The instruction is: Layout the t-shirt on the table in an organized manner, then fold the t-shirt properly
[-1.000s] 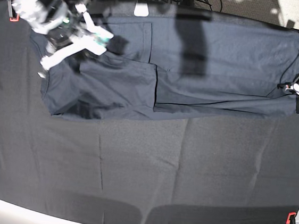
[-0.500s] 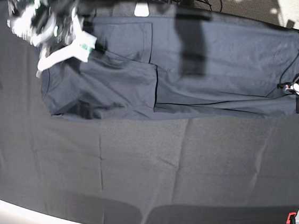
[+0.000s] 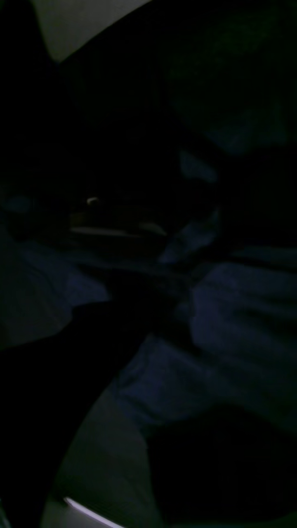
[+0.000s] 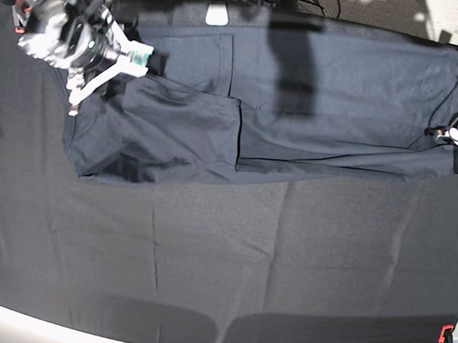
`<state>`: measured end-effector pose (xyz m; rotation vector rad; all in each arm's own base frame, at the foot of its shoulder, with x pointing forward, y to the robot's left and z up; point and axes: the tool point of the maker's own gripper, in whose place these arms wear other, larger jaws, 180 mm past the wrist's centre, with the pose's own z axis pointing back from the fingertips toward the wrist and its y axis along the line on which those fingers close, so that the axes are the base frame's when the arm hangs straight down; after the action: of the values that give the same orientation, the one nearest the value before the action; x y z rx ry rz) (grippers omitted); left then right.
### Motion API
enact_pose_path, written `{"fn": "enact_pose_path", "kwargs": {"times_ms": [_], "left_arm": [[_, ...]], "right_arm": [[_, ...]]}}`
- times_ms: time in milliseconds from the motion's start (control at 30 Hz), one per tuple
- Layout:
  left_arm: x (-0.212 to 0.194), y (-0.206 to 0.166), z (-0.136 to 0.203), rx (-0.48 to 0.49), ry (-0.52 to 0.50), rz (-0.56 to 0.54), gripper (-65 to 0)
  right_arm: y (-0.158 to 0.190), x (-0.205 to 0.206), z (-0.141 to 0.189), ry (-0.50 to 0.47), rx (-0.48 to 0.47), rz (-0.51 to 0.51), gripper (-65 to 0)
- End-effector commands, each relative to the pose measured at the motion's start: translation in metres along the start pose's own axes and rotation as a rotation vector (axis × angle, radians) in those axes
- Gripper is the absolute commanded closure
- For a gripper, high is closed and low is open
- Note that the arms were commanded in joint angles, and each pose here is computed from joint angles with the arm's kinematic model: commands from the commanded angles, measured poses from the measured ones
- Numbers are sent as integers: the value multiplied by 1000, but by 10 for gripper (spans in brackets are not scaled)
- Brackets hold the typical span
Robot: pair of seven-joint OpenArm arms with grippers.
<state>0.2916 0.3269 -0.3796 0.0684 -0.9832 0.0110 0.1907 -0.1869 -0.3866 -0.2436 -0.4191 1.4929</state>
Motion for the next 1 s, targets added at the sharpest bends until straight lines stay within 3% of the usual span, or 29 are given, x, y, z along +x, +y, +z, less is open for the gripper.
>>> {"fn": "enact_pose_path", "kwargs": {"times_ms": [0, 267, 433, 700, 967], "left_arm": [[21, 7, 2, 9, -64, -19, 0], [21, 7, 2, 9, -61, -19, 0], [21, 7, 2, 10, -62, -19, 0], [21, 7, 2, 9, -63, -19, 0], [21, 7, 2, 9, -62, -19, 0]], "right_arm": [[-6, 5, 2, -23, -25, 23, -229], [-8, 17, -29, 23, -63, 95, -229], [-33, 28, -30, 20, -140, 73, -229], [-46, 28, -28, 21, -181, 40, -229], [-41, 41, -13, -53, -128, -36, -229]]}}
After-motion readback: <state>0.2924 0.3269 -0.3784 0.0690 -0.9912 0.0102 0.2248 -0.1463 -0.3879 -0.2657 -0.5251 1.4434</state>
